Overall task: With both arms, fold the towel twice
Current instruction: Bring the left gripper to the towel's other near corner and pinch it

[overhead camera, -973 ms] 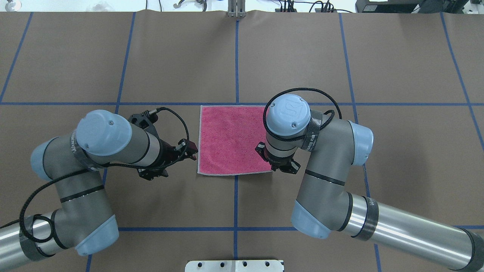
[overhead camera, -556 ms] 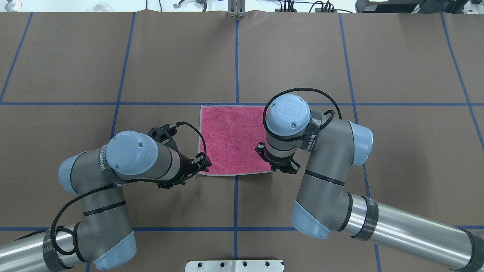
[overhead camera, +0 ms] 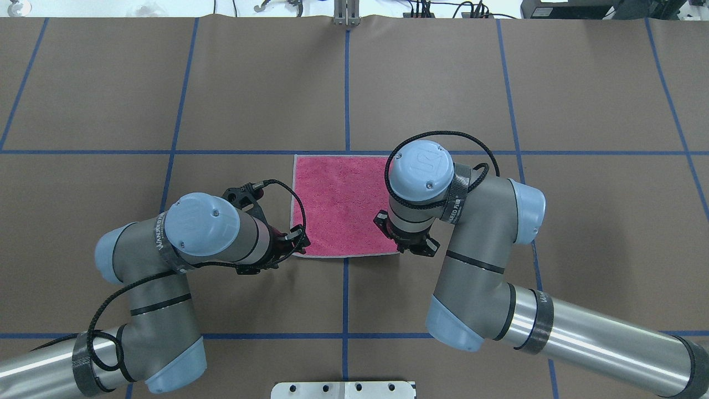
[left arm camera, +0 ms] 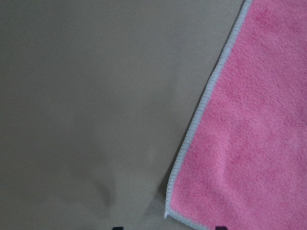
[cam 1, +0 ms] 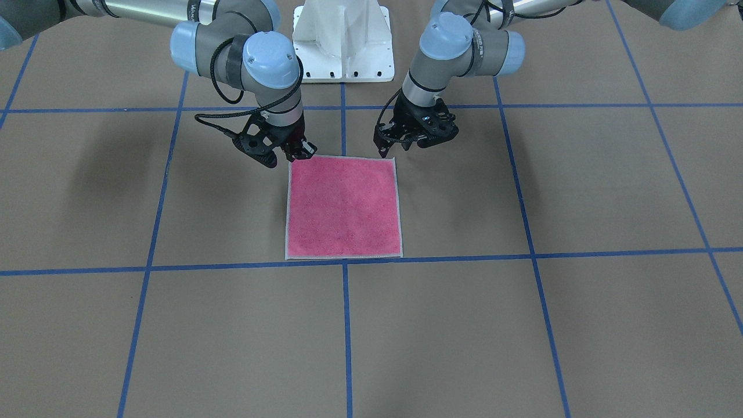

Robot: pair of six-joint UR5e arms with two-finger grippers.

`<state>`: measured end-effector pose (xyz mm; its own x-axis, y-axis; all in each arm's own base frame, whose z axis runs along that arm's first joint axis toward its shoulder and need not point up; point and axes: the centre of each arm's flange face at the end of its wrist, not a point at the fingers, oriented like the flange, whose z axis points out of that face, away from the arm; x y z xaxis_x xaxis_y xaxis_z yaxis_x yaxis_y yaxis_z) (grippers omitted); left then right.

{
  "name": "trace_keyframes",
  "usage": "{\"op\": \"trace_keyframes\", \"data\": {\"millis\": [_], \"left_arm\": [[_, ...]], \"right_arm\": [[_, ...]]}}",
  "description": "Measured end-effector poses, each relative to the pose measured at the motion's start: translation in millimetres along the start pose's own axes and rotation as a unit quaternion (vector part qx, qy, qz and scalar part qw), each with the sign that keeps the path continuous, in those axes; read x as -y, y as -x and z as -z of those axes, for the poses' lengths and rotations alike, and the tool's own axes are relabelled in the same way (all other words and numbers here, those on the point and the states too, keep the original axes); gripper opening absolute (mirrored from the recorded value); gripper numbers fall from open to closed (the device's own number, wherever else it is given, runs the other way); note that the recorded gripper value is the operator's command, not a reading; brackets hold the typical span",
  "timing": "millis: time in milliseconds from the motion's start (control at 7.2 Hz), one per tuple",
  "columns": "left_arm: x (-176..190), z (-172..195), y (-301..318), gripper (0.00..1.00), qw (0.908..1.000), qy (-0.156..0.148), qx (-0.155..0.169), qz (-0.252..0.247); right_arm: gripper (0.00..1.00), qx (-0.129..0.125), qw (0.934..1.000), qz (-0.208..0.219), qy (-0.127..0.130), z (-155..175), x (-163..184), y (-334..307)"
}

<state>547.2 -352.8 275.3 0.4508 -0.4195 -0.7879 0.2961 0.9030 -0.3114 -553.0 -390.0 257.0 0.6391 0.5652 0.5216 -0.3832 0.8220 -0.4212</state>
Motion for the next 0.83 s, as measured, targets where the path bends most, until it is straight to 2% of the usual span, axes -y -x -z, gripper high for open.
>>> {"op": "trace_keyframes", "data": {"millis": [278,834], "left_arm": [[2.3,-6.1,-0.6,0.61,1.0,-0.005,0.004,-0.001],[3.0,-12.5,-7.2,0.38,1.0,-0.008,0.006,-0.001]], "right_arm": [[0.0,-0.001,1.0,0.0,0.0,-0.8,-0.1,-0.4],[0.0,-0.002,1.0,0.0,0.0,-1.5,-0.4,-1.4]]}}
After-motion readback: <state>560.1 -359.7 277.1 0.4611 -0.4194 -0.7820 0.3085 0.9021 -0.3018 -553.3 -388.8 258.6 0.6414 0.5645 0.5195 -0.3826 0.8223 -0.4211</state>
